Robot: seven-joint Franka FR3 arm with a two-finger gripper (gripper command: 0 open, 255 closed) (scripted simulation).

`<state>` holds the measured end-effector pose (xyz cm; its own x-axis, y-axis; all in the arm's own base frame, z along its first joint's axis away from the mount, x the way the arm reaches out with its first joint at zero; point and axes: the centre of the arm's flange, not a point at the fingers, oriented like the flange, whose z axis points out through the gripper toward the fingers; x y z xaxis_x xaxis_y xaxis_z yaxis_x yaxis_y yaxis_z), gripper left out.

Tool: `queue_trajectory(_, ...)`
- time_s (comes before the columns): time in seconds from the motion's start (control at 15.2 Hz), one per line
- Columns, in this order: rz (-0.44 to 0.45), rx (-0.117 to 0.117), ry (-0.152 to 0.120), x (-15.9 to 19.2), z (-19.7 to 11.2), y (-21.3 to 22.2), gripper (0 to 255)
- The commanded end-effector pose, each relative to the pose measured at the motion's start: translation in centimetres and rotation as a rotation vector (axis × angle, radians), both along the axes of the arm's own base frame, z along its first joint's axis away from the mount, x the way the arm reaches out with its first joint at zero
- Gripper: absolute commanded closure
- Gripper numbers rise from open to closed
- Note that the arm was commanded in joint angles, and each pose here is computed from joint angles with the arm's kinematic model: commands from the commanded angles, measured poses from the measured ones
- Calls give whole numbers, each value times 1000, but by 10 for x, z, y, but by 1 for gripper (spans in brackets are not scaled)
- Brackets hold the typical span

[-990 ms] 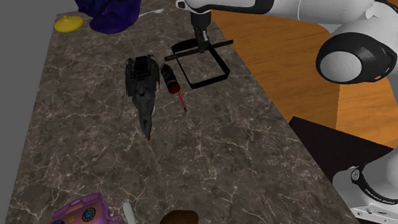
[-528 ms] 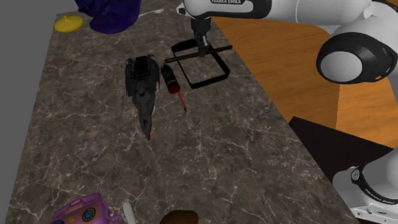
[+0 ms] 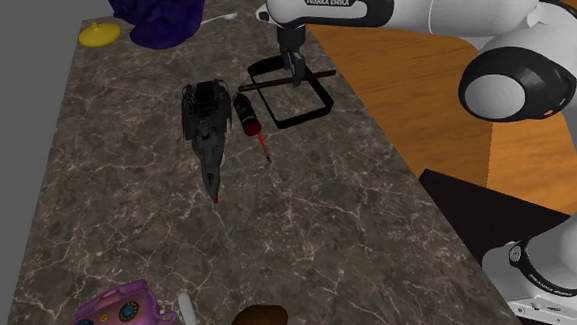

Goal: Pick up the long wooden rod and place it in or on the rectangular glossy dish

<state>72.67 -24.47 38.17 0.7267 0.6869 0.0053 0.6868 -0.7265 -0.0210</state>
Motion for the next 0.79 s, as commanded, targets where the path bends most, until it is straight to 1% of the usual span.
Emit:
queue_trajectory(0.0,0,0,0,0,0,0,0)
queue_trajectory(0.26,0,0,0,1,50,-1,0)
queue_trajectory(0.73,0,0,0,1,50,-1,0)
